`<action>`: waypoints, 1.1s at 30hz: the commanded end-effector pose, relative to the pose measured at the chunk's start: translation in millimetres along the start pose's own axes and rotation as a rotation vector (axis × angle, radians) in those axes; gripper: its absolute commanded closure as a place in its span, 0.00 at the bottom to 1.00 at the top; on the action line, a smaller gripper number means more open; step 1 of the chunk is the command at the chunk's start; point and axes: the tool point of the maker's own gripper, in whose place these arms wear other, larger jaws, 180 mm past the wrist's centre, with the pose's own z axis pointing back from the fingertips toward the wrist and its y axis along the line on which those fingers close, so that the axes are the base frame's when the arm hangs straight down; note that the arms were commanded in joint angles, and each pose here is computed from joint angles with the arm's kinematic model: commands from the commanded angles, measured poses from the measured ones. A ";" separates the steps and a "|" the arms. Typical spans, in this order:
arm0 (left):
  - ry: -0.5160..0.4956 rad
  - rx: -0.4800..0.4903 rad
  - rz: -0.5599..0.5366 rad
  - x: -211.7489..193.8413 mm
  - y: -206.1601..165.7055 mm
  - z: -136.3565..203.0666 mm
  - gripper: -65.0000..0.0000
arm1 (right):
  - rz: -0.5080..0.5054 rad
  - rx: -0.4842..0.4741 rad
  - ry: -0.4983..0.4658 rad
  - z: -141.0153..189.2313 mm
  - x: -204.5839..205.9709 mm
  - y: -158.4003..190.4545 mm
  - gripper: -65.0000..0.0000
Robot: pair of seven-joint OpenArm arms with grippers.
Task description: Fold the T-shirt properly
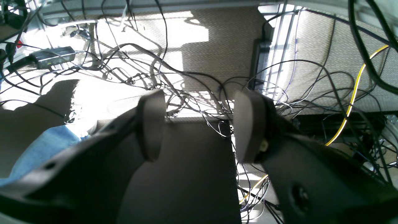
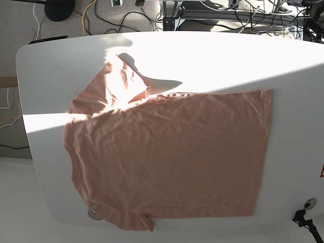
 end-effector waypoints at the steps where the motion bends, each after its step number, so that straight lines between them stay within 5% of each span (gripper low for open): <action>1: -0.050 -0.009 -0.004 8.0 -3.5 8.9 0.49 | 0.002 -0.003 -0.017 7.8 -2.6 -2.6 0.72; 12: -0.113 -0.028 -0.031 -18.7 -12.1 65.9 0.49 | -0.004 0.017 -0.061 59.7 -24.1 6.2 0.72; 22: -0.251 -0.005 -0.083 6.3 5.6 130.2 0.49 | -0.003 0.029 -0.155 118.6 -11.8 11.8 0.73; 33: -0.564 0.070 -0.105 111.1 28.1 204.4 0.49 | 0.005 0.059 -0.464 196.9 94.1 20.1 0.72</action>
